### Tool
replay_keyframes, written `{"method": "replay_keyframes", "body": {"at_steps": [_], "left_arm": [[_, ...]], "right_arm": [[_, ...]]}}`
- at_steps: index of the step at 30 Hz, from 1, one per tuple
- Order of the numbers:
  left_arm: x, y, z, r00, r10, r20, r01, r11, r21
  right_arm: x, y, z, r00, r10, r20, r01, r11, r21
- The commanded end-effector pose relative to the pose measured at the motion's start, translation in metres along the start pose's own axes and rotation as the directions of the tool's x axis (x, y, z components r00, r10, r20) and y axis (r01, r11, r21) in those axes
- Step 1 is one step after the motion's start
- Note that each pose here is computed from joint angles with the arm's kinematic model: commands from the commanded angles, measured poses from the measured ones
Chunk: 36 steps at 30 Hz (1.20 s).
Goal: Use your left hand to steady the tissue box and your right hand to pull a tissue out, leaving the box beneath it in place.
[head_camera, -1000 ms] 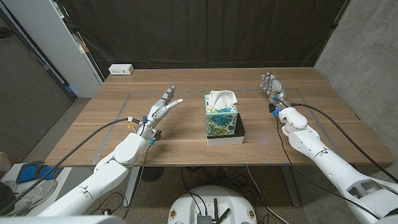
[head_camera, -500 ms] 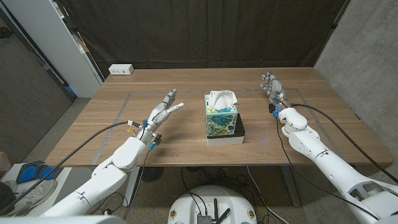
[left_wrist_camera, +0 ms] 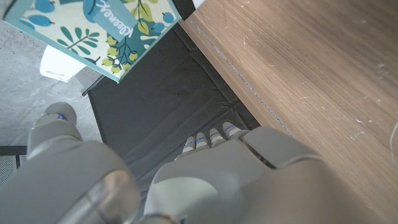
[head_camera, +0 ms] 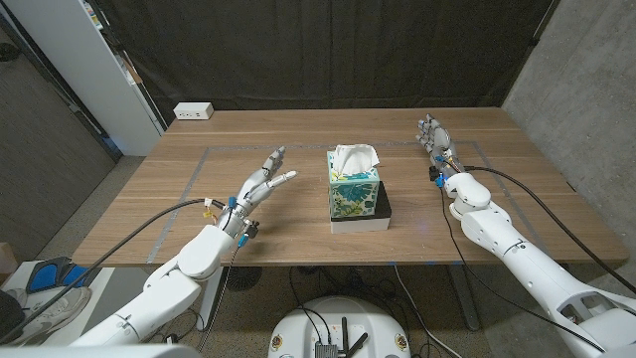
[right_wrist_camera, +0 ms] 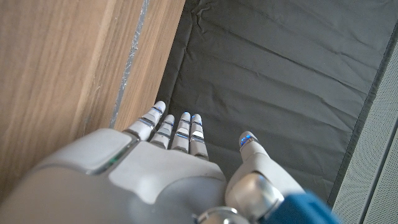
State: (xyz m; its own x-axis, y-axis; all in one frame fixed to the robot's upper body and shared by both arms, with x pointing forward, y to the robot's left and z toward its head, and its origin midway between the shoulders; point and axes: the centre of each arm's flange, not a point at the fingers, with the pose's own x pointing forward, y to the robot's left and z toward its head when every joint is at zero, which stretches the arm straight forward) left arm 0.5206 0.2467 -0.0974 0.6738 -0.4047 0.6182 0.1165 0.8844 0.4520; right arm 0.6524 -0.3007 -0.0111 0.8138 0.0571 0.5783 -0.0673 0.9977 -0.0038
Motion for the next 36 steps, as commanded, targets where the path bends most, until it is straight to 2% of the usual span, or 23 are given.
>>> {"method": "replay_keyframes", "body": {"at_steps": [1,12,23,36], "left_arm": [[-0.009,-0.006,0.002,1.000,-0.017,-0.003,0.017,1.000,0.001],[-0.016,-0.013,0.006,0.999,-0.034,0.002,0.034,0.999,0.027],[-0.020,-0.020,0.008,0.996,-0.085,-0.008,0.085,0.996,0.015],[-0.022,-0.018,0.005,0.995,-0.096,-0.015,0.096,0.995,0.012]], "right_arm": [[0.002,0.006,0.000,1.000,0.007,0.003,-0.007,1.000,0.001],[0.004,0.010,0.003,1.000,0.008,0.013,-0.008,1.000,-0.002],[0.002,0.012,0.001,1.000,0.002,0.015,-0.002,1.000,0.001],[0.003,0.018,0.002,1.000,0.008,0.016,-0.008,1.000,-0.002]]}}
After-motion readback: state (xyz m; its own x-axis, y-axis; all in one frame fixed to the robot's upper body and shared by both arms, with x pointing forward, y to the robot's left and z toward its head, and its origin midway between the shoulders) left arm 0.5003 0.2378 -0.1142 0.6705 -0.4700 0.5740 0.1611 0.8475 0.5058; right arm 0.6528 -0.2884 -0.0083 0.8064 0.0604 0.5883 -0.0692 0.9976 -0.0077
